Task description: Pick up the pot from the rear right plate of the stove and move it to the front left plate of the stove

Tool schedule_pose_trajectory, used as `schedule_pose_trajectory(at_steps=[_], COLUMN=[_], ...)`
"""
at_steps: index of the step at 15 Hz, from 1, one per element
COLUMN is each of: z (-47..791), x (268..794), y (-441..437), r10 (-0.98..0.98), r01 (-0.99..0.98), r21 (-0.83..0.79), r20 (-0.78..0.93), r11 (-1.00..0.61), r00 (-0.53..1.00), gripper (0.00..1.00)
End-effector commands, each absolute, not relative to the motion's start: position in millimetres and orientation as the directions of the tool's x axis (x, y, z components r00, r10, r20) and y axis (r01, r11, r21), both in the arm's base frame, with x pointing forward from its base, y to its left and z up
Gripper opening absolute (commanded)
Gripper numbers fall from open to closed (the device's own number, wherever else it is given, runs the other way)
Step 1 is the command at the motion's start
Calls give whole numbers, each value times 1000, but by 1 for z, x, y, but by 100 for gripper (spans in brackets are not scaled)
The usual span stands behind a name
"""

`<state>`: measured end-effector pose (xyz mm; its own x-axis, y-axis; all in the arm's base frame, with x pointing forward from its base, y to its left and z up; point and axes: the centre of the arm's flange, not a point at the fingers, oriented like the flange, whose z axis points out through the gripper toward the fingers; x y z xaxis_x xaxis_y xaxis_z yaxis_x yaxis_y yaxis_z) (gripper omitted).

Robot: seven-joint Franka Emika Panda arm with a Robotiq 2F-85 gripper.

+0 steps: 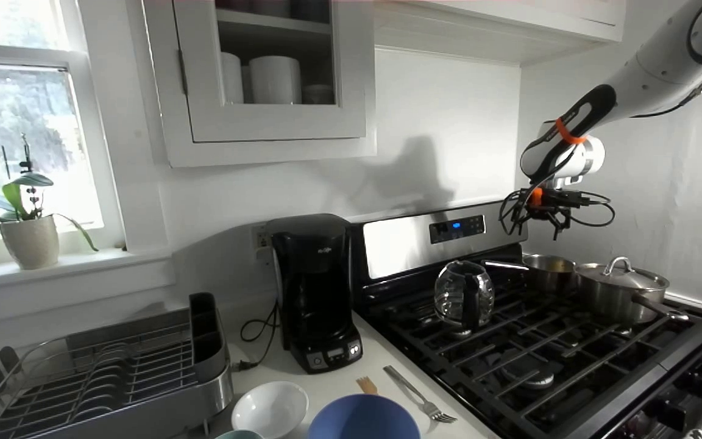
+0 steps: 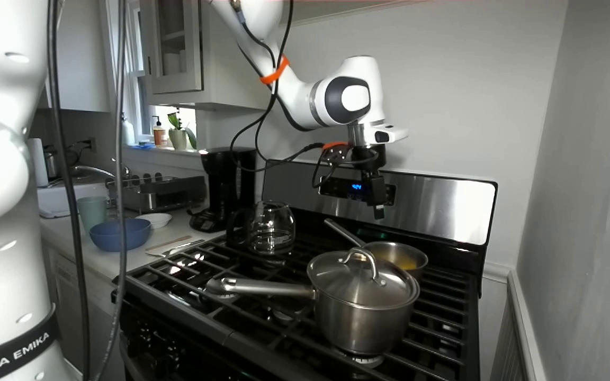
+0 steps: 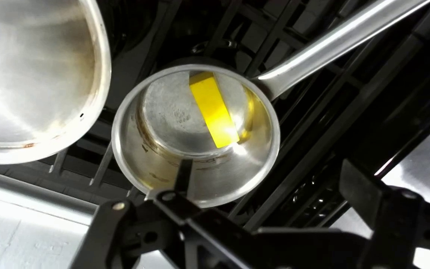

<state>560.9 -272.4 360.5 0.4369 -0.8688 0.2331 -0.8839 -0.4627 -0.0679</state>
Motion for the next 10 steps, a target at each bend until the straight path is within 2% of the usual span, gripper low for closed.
schedule_pose_trajectory(at_steps=[1, 8, 9, 10], z=[339, 298, 295, 294], x=[573, 600, 604, 606], y=[-267, -258, -261, -263], r10=[-854, -820, -817, -816], r01=[-862, -822, -819, -819], r21=[-68, -75, -76, -79], r20=[191, 164, 173, 178], r11=[-503, -565, -568, -568], r00=[483, 549, 551, 549], gripper=[100, 100, 97, 89])
